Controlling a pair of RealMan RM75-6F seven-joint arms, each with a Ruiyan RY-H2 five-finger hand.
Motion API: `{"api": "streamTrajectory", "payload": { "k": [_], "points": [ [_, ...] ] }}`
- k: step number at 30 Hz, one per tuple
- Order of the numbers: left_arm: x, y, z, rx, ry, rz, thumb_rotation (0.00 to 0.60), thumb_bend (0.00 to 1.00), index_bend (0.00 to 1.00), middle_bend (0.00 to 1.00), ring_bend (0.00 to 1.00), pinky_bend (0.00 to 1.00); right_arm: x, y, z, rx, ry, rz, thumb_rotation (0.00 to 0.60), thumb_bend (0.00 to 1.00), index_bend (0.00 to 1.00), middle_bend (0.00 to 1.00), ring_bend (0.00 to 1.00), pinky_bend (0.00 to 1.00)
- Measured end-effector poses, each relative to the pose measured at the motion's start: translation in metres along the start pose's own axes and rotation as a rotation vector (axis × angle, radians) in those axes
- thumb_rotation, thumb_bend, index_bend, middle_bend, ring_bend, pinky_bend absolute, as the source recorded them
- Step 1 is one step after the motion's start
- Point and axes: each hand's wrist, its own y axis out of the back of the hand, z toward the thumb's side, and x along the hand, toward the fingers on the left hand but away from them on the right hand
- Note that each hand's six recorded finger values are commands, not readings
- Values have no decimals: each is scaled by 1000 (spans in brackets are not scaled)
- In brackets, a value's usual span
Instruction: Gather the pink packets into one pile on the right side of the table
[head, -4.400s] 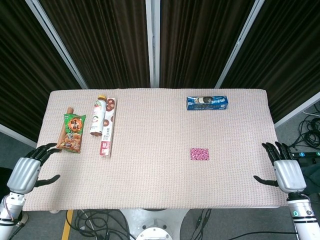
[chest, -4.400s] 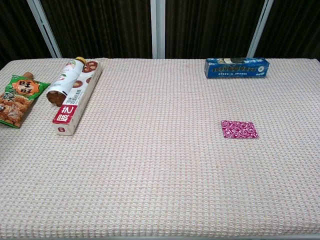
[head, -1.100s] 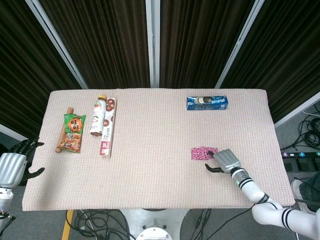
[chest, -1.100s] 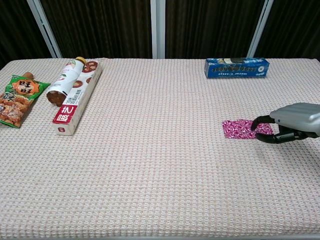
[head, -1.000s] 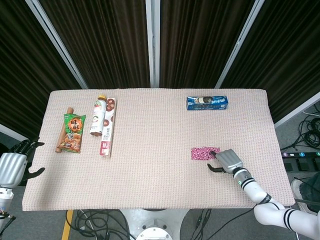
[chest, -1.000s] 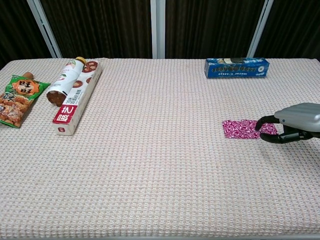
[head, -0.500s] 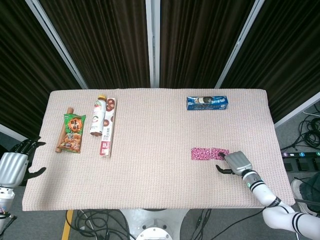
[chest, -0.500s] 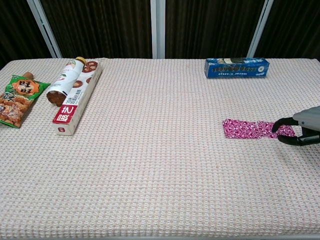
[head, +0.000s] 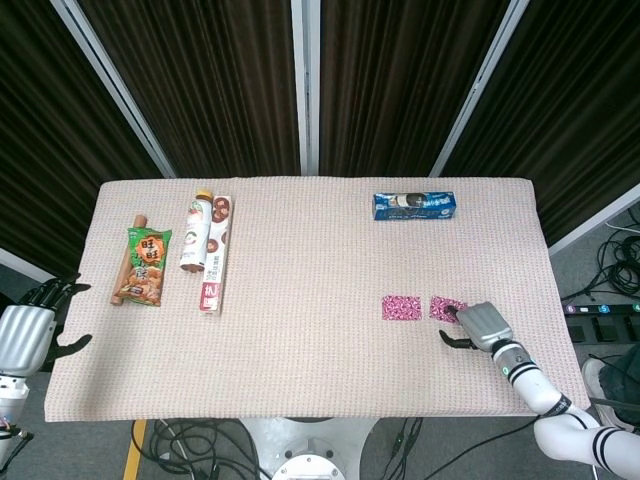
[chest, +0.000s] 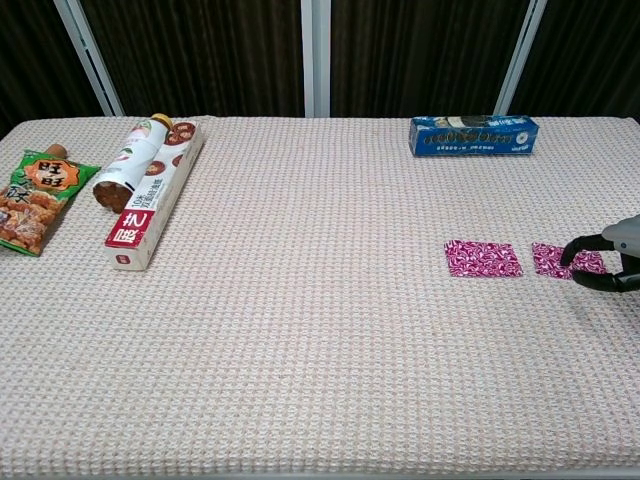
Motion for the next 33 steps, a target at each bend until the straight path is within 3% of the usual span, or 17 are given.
{"api": "streamTrajectory", "payload": {
  "k": [14,23,33],
  "points": [
    [2,0,-2,-2,8,0,600,0,312,293,234,344,-6,16,8,2,20,-31,15,354,213,1000,1000,985],
    [1,2,-5,-9,14,5,600,0,312,293,234,344,-8,29,34,-8,75,-50,15,355,213,1000,1000,985],
    [0,5,-11,-10,23,13,600,0,312,293,234,344,-15,23,64,4,120,-30,13,354,212,1000,1000,985]
  ]
}}
